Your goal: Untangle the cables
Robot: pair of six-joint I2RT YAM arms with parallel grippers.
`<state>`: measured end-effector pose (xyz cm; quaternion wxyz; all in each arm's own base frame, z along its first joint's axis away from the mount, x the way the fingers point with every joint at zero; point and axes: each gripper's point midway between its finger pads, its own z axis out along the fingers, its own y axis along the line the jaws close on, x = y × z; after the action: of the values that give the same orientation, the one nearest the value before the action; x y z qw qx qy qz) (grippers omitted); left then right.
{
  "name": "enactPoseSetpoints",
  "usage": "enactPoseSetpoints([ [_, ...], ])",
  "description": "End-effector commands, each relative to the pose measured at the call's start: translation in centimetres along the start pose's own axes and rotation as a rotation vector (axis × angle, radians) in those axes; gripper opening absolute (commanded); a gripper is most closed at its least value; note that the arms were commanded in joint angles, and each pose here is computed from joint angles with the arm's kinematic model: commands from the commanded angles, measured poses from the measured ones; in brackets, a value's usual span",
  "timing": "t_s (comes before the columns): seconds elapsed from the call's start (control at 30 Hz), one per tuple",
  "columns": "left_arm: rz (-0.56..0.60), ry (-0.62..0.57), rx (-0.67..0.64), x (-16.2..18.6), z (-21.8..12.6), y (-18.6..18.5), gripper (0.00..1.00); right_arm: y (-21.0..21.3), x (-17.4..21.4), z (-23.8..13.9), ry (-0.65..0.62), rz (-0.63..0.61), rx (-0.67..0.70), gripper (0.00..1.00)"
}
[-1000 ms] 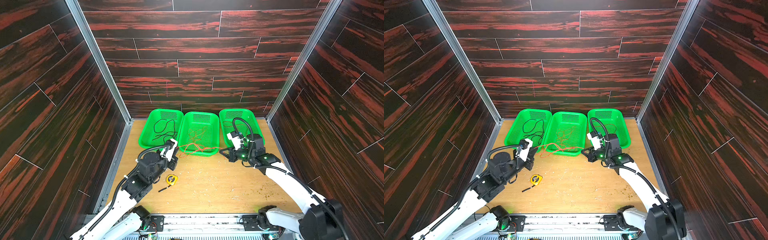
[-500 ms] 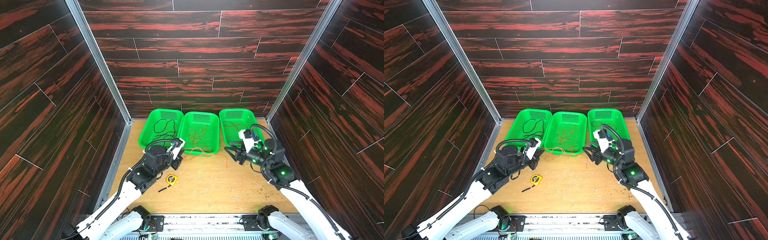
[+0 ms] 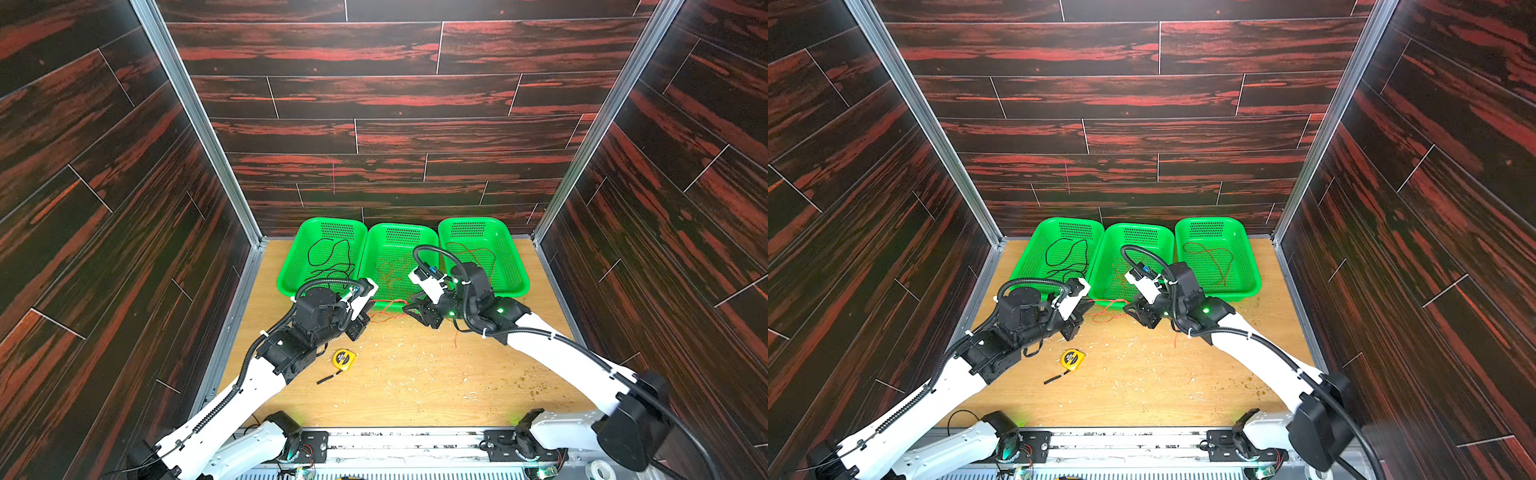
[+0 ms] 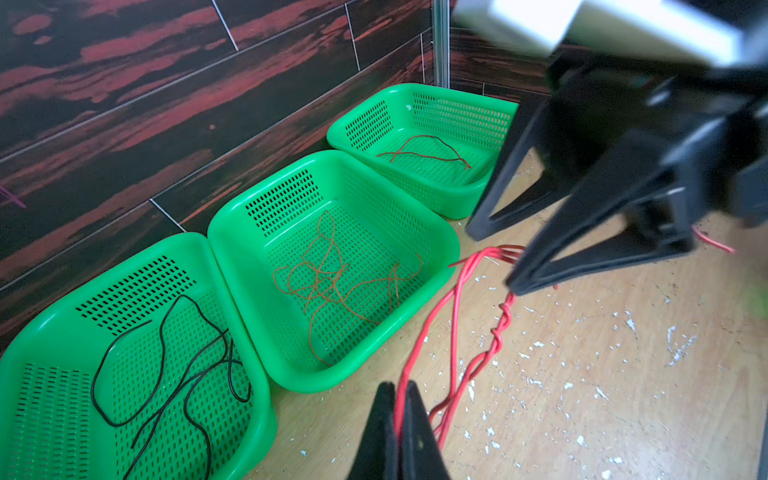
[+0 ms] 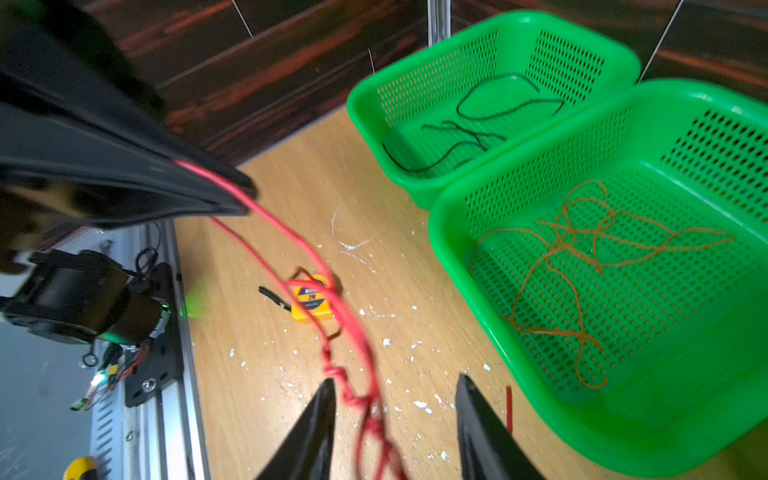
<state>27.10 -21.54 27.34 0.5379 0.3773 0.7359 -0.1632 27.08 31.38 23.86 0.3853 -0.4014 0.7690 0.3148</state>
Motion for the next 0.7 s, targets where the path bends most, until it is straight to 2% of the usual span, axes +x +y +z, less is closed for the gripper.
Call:
enactPoseSetpoints([
  [0.0,0.040,-0.033,0.013,-1.7,-0.6,-0.1,0.00,-0.4,-0.5,1.1,0.005,-0.006,0.001,0.36],
  [0.13,0.032,-0.037,0.013,-2.0,-0.6,-0.1,0.00,-1.7,-0.9,1.5,-0.023,0.035,0.067,0.03],
  [0.17,0.017,-0.043,0.002,-2.2,-0.6,0.1,0.09,-1.9,-1.2,1.3,-0.045,0.043,0.080,0.00],
  [0.23,-0.030,-0.062,-0.056,-2.4,-0.8,1.1,0.49,-2.3,-2.2,0.7,-0.103,0.069,0.110,0.00],
  [0.27,-0.065,-0.080,-0.099,-2.5,-1.1,1.8,0.60,-2.4,-2.7,0.4,-0.134,0.080,0.119,0.00],
  [0.33,-0.152,-0.150,-0.181,-3.0,-2.0,3.1,0.93,-2.7,-3.7,-0.2,-0.192,0.114,0.139,0.00],
  [0.37,-0.180,-0.187,-0.200,-3.3,-2.5,3.4,0.99,-2.8,-4.0,-0.3,-0.209,0.133,0.143,0.00],
  [0.5,-0.300,-0.262,-0.216,-3.2,-3.6,3.6,0.99,-2.7,-5.5,-0.6,-0.278,0.200,0.115,0.00],
  [0.67,-0.426,-0.341,-0.132,-3.1,-3.3,2.5,0.92,-1.7,-7.6,-1.0,-0.360,0.250,0.034,0.00],
])
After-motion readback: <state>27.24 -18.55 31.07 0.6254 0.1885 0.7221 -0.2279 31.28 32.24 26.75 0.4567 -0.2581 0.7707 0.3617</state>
